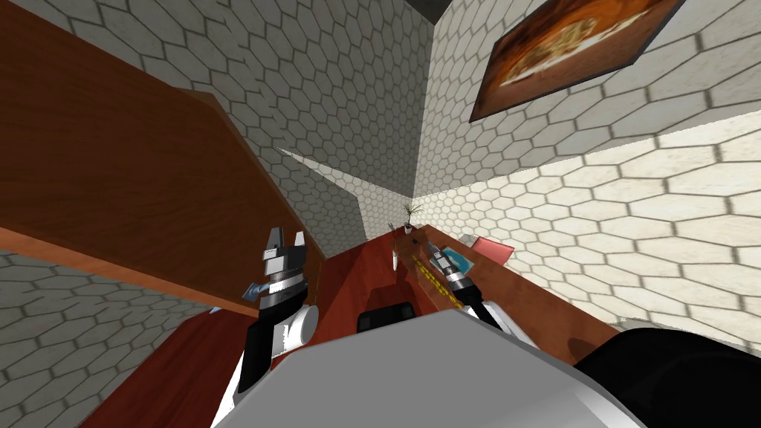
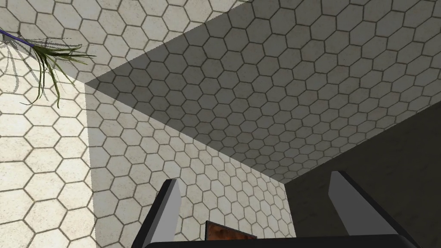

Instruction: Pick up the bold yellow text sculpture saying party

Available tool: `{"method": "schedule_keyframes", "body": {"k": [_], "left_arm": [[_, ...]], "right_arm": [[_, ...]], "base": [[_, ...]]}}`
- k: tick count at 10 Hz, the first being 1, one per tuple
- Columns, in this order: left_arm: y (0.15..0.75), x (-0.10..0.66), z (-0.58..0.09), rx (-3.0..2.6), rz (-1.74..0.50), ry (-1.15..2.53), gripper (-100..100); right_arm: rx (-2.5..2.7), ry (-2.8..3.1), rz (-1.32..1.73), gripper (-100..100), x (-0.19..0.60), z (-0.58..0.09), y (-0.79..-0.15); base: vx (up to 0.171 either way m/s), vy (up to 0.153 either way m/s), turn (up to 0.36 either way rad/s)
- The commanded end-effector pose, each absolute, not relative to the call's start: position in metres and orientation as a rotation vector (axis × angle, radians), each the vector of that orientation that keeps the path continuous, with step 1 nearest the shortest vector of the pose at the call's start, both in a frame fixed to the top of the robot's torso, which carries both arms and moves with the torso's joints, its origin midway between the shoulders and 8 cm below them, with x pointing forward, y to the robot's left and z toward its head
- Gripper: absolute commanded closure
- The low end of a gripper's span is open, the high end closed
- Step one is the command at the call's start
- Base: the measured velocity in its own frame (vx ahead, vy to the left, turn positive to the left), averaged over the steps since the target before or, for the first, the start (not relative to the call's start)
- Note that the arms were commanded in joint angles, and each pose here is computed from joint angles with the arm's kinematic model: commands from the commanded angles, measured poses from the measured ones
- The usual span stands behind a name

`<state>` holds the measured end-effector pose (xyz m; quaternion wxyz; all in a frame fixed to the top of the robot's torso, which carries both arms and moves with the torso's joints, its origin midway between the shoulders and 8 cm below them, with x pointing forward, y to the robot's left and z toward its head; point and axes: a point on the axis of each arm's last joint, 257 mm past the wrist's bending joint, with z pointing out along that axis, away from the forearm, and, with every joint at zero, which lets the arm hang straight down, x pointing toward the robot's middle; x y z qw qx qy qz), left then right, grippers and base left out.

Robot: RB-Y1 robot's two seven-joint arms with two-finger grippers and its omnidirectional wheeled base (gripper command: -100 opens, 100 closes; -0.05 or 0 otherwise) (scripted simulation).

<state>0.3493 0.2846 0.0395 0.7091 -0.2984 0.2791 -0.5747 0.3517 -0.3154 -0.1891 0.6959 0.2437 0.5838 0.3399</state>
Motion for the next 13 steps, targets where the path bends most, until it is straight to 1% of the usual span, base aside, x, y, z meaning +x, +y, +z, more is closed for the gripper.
{"method": "schedule_keyframes", "body": {"k": [1,2,4,5,6,7,9,10,11,13], "left_arm": [[0.285,0.349,0.039,-0.662,-1.276,0.62,0],[0.285,0.349,0.039,-0.662,-1.276,0.62,0],[0.285,0.349,0.04,-0.662,-1.276,0.62,0],[0.285,0.349,0.039,-0.662,-1.276,0.62,0],[0.285,0.349,0.04,-0.662,-1.276,0.62,0],[0.285,0.349,0.04,-0.662,-1.276,0.62,0],[0.285,0.349,0.04,-0.662,-1.276,0.62,0],[0.285,0.349,0.04,-0.662,-1.276,0.62,0],[0.285,0.349,0.04,-0.662,-1.276,0.62,0],[0.285,0.349,0.039,-0.662,-1.276,0.62,0]], "right_arm": [[0.538,1.412,0.678,-100,0.343,-0.227,-0.325],[0.553,1.428,0.671,-100,0.34,-0.237,-0.328],[0.539,1.571,0.568,-100,0.321,-0.288,-0.346],[0.552,1.584,0.562,-100,0.318,-0.297,-0.348],[0.545,1.66,0.509,-100,0.304,-0.323,-0.358],[0.549,1.665,0.506,-100,0.303,-0.326,-0.359],[0.545,1.747,0.452,-100,0.285,-0.355,-0.369],[0.535,1.825,0.4,-100,0.266,-0.38,-0.378],[0.539,1.83,0.397,-100,0.264,-0.383,-0.379],[0.513,1.984,0.3,-100,0.222,-0.429,-0.396]], "base": [[0.181,0.033,0.143],[0.128,0.006,0.077],[0.134,0.017,0.174],[0.129,0.006,0.037],[0.098,0.014,0.099],[0.087,0.003,0.071],[0.099,0.004,0.09],[0.115,0.004,0.168],[0.098,-0.013,0.055],[0.135,-0.01,0.177]]}}
